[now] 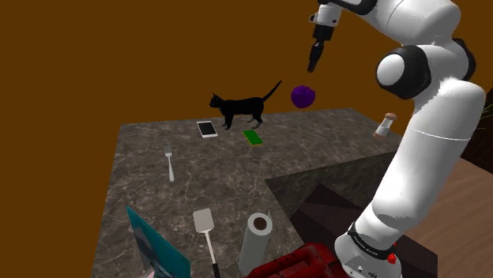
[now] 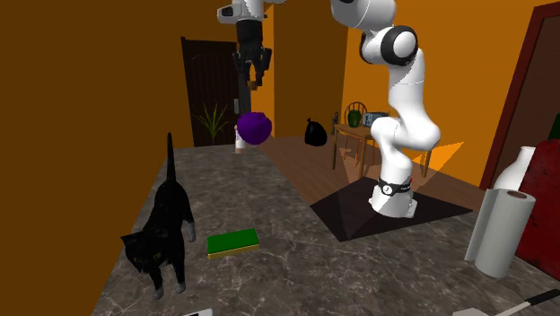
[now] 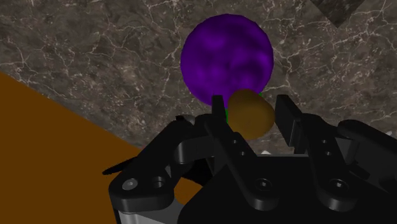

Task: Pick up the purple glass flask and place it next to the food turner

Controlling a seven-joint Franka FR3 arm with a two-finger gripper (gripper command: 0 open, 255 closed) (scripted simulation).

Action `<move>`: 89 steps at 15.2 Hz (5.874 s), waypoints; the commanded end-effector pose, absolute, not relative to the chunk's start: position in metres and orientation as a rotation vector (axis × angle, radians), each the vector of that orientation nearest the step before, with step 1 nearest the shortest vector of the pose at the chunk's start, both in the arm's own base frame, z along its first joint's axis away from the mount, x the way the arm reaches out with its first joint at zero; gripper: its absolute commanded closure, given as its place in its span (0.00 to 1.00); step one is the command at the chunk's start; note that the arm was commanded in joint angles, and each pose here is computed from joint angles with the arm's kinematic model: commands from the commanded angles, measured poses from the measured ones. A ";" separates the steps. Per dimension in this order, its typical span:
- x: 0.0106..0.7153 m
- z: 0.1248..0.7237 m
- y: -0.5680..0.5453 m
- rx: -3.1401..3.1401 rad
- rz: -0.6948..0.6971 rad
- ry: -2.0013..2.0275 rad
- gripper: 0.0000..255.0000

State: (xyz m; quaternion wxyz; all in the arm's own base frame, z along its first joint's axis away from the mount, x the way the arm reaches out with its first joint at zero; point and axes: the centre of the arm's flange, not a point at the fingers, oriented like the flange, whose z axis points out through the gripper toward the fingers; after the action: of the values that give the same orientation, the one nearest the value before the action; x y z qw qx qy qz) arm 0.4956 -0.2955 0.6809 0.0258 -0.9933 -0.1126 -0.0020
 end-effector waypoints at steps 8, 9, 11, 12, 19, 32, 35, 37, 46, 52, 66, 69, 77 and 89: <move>0.488 0.657 -0.179 -3.072 -0.007 -0.348 1.00; 0.487 0.654 -0.166 -3.072 -0.007 -0.348 1.00; 0.486 0.649 -0.140 -3.072 -0.007 -0.348 1.00; 0.485 0.646 -0.127 -3.072 -0.007 -0.348 1.00; 0.480 0.628 -0.036 -3.072 -0.007 -0.348 1.00; 0.470 0.594 0.132 -3.072 -0.007 -0.348 1.00; 0.468 0.587 0.170 -3.072 -0.007 -0.348 1.00; 0.467 0.581 0.196 -3.072 -0.007 -0.348 1.00; 0.460 0.558 0.312 -3.072 -0.007 -0.348 1.00; 0.456 0.542 0.390 -3.072 -0.007 -0.348 1.00; 0.446 0.499 0.555 -3.072 -0.007 -0.348 1.00; 0.446 0.483 0.555 -3.072 -0.007 -0.348 1.00; 0.446 0.441 0.555 -3.072 -0.007 -0.348 1.00; 0.446 0.437 0.555 -3.072 -0.007 -0.348 0.00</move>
State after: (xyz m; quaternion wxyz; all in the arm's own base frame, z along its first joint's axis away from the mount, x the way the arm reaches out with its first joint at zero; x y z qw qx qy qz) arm 0.4465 0.5546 0.4367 0.0251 -0.9933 -0.1125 -0.0022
